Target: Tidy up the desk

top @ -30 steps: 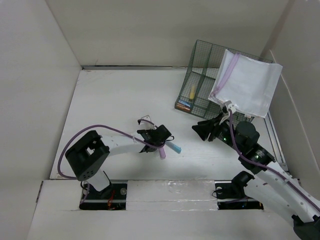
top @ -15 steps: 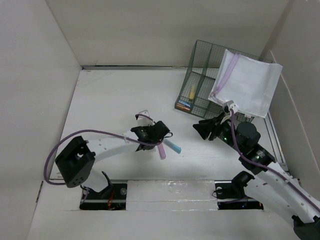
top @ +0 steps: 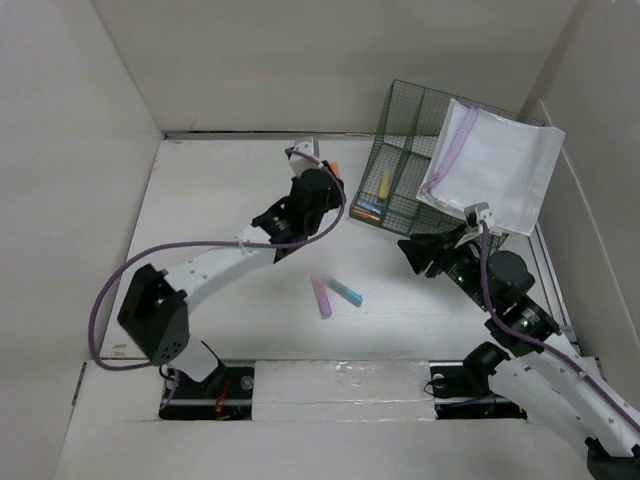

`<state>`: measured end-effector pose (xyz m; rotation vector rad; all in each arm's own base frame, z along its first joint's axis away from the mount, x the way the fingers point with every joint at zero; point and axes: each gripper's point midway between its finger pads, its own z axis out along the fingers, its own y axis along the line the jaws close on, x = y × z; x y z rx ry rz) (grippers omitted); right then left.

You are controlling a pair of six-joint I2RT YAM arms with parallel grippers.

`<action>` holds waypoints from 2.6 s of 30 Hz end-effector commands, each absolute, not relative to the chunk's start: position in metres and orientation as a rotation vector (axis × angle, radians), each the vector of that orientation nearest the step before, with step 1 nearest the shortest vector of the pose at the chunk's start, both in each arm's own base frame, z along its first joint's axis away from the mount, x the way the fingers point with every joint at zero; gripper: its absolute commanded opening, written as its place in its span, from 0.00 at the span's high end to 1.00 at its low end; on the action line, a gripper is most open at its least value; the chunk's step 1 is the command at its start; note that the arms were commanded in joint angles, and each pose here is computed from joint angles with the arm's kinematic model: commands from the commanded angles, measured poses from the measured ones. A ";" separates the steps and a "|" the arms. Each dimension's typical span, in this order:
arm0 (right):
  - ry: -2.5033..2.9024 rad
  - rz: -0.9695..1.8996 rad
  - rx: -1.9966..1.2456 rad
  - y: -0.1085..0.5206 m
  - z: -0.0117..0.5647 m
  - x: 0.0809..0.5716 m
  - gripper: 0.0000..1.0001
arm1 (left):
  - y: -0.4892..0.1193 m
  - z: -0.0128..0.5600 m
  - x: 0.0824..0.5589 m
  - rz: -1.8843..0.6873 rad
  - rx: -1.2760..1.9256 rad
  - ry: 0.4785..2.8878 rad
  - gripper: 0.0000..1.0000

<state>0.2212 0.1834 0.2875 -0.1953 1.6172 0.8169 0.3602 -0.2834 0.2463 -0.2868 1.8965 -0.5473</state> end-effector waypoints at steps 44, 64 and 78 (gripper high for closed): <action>1.456 0.886 -0.192 0.179 0.356 0.208 0.40 | -0.424 0.364 0.525 -0.739 0.167 1.494 0.35; 1.256 1.172 -0.105 0.187 0.510 0.183 0.12 | -0.291 0.171 0.300 -0.683 -0.187 2.048 0.34; 1.215 1.191 -0.138 0.193 0.513 0.183 0.10 | -0.290 0.093 0.229 -0.542 -0.130 2.276 0.32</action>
